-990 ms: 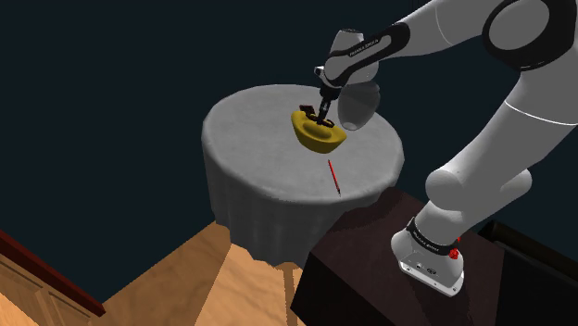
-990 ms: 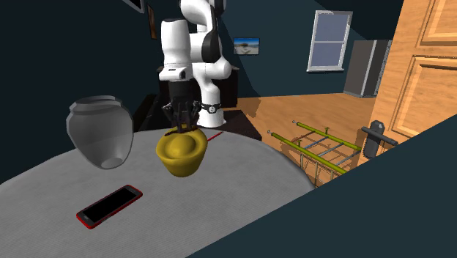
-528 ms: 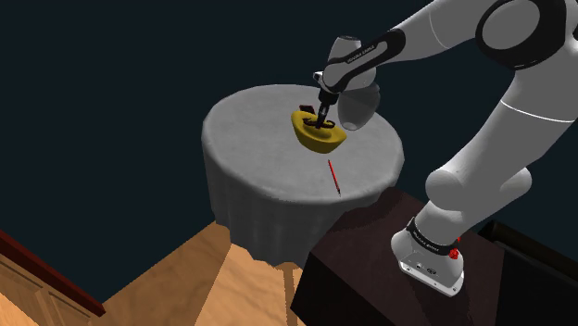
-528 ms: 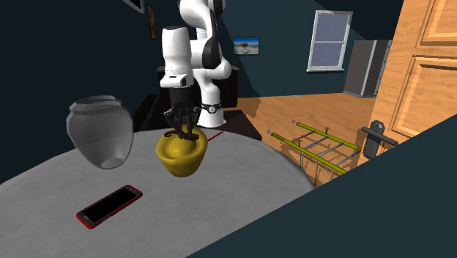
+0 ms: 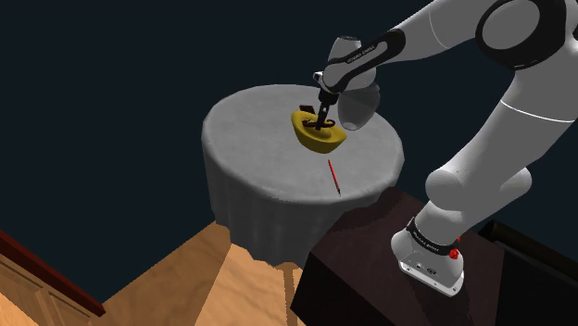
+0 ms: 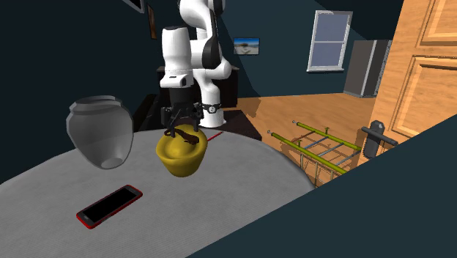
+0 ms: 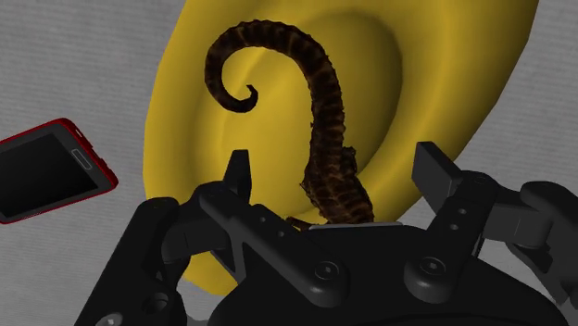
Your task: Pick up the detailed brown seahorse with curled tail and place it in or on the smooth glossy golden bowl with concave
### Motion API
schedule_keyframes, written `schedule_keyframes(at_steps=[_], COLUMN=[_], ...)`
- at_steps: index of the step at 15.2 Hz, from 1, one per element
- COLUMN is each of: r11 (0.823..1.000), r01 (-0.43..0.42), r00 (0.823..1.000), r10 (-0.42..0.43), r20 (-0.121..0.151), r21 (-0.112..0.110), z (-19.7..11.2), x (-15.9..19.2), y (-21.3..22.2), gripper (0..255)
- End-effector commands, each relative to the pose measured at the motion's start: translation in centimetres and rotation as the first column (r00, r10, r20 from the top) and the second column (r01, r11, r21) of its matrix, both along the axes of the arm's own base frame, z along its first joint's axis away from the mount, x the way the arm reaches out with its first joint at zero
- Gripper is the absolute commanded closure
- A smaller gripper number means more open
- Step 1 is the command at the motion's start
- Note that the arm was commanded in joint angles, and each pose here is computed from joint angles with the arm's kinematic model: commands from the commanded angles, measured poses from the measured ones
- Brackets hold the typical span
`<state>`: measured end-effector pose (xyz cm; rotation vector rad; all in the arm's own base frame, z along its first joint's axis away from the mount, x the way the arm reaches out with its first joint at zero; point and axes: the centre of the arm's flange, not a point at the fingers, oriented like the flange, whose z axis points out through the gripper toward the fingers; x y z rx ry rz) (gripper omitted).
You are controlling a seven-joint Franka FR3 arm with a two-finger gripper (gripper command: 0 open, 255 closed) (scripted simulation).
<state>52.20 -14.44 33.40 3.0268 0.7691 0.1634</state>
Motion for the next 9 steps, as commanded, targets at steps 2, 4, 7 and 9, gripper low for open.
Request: schedule_keyframes(at_steps=[2,4,7,9], r11=[1.000,1.000,1.000,1.000], r01=[0.000,0.000,0.000,0.000], r00=[1.000,1.000,1.000,1.000], r10=[0.000,0.000,0.000,0.000], r20=[0.000,0.000,0.000,0.000], r21=[0.000,0.000,0.000,0.000], z=[0.0,2.6,5.0,5.0], x=[0.0,-0.3,-0.5,-0.5], y=[0.0,0.0,-0.1,-0.1], gripper=[0,0,0,0])
